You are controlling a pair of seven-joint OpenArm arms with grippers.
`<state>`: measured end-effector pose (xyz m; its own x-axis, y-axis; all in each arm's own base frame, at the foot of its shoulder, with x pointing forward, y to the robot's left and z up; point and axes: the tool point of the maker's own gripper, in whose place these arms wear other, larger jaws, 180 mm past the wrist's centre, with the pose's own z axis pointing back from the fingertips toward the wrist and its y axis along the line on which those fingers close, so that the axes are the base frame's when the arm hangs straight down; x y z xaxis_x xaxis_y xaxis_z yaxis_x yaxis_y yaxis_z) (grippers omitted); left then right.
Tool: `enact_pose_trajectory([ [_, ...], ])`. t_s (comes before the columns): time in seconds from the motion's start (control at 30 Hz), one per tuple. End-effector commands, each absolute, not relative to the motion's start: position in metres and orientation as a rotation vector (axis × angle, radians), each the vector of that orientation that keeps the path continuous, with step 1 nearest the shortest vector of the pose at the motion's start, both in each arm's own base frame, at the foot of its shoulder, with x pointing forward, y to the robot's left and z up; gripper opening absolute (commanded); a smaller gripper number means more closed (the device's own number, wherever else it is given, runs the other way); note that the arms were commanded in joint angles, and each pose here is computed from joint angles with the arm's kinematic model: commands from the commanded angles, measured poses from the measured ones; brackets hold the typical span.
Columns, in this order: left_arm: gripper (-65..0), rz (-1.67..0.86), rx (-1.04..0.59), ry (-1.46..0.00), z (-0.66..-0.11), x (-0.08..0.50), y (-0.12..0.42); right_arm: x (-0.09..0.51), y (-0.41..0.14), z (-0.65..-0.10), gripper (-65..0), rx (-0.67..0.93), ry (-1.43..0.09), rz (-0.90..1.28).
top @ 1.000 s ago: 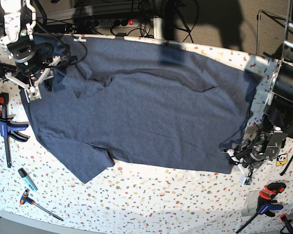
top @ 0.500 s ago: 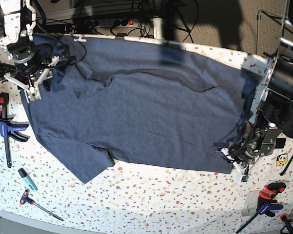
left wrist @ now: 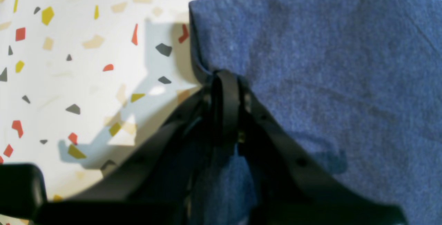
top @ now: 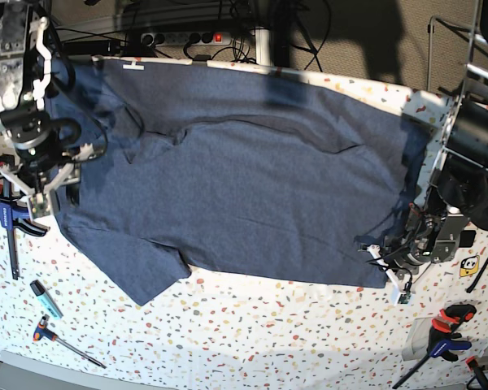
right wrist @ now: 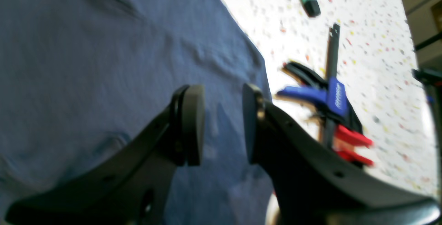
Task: Fold the T-shirt properly
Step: 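Move the right gripper to the shirt's opposite side edge and grasp it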
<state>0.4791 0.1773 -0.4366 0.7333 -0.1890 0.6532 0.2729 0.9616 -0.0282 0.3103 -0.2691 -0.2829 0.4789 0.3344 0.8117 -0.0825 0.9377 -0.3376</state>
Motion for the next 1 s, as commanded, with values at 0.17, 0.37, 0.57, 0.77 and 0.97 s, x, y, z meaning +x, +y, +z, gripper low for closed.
enact_pose_trajectory([
  [0.17,-65.0,-0.283,-0.131,-0.63,-0.455,0.46,0.173,0.353,-0.294,-0.28,-31.9,-0.237,-0.999,0.193],
  [0.37,-65.0,-0.283,-0.132,-0.628,-0.455,0.46,0.173,0.388,-0.317,-0.291,-31.9,-0.14,-0.968,0.105],
  [0.57,-65.0,-0.283,-0.131,-0.628,-0.455,0.46,0.173,0.424,-0.36,-0.289,-31.9,-0.041,-0.89,-0.015],
  [0.77,-65.0,-0.283,-0.133,-0.636,-0.454,0.461,0.173,0.442,-0.375,-0.315,-31.9,0.001,-0.749,-0.068],
  [0.97,-65.0,-0.283,-0.132,-0.635,-0.454,0.461,0.173,0.454,-0.373,-0.337,-31.9,-0.081,-0.644,-0.001],
])
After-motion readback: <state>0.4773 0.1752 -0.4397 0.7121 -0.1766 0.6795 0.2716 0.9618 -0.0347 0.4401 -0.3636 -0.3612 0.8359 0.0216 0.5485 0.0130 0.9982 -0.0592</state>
